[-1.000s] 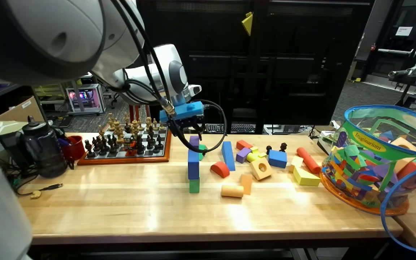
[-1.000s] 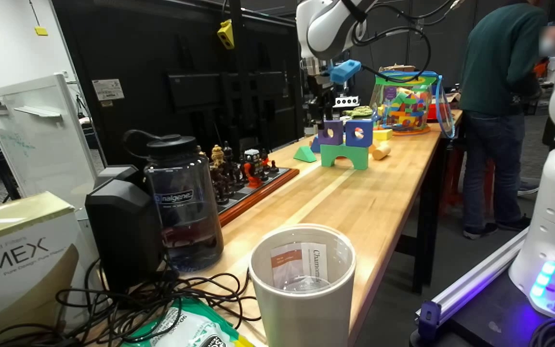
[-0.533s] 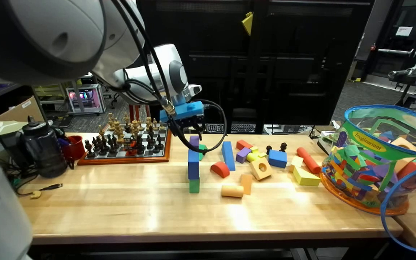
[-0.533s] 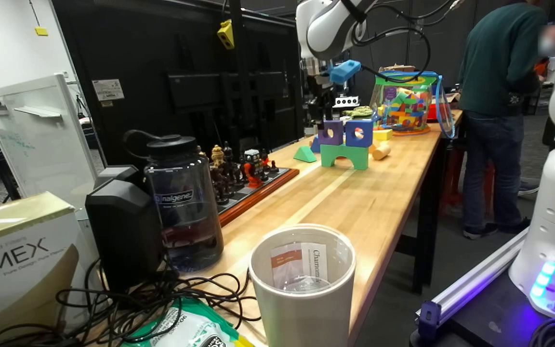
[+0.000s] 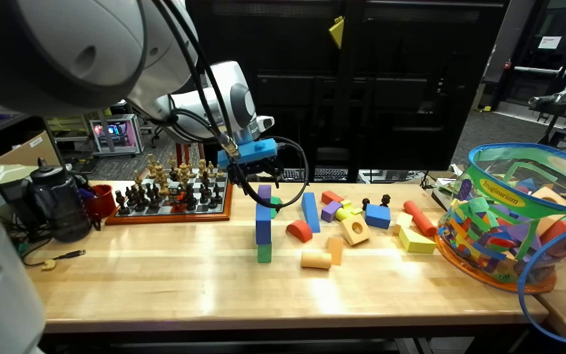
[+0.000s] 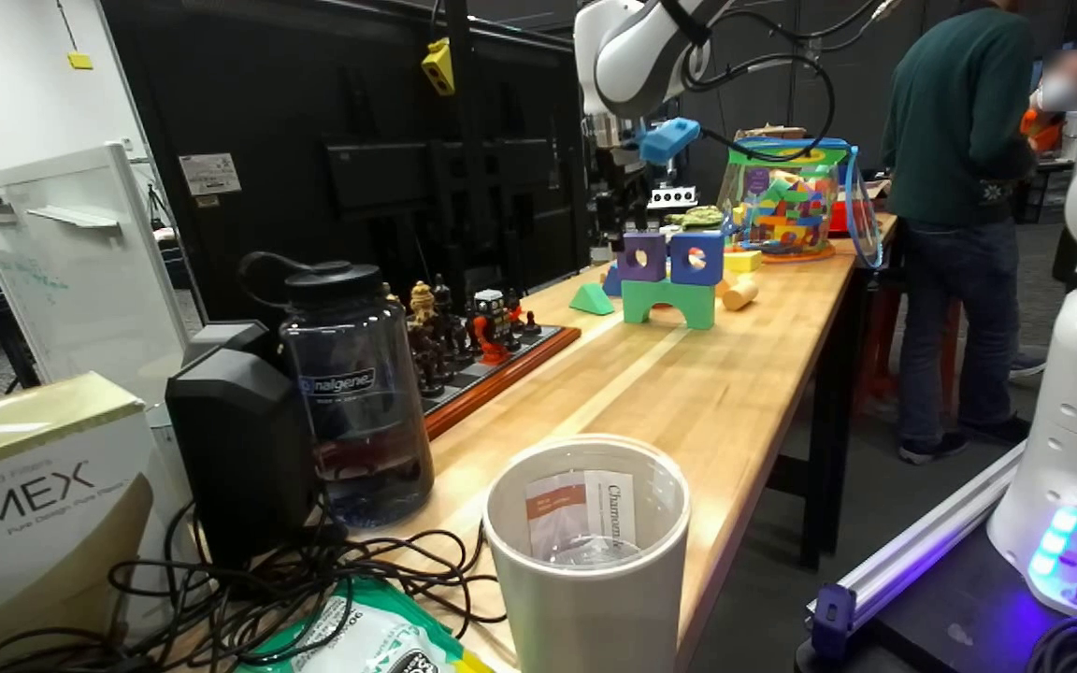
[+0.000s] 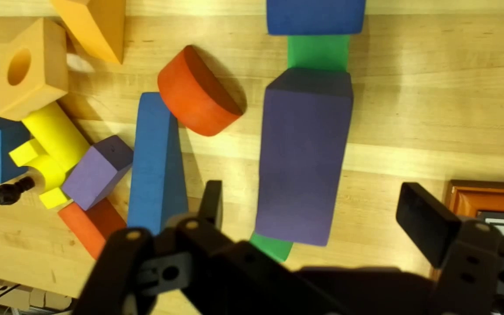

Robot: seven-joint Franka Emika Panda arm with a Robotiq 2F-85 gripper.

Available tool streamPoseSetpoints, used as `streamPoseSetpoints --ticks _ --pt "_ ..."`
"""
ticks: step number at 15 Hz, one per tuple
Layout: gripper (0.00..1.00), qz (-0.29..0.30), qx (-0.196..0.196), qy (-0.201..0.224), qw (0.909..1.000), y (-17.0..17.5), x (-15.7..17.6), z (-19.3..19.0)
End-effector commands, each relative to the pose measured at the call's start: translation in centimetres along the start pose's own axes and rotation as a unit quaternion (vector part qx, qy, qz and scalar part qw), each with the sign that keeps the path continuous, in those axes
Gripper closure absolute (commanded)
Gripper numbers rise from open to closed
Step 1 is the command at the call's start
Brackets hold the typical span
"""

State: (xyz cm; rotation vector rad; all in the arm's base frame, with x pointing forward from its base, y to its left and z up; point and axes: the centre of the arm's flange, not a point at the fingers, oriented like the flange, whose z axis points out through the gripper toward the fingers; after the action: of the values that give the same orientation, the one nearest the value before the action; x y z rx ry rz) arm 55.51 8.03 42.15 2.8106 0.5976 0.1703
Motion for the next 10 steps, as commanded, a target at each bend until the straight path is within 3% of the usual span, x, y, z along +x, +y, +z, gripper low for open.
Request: streamPoseSetpoints --ticks 1,10 --pt "0.0 0.001 -0.002 0.014 0.9999 0.1 -0.3 -1.3" --pt "0.0 0.01 -0.003 0.044 0.999 1.2 -0.7 -4.2"
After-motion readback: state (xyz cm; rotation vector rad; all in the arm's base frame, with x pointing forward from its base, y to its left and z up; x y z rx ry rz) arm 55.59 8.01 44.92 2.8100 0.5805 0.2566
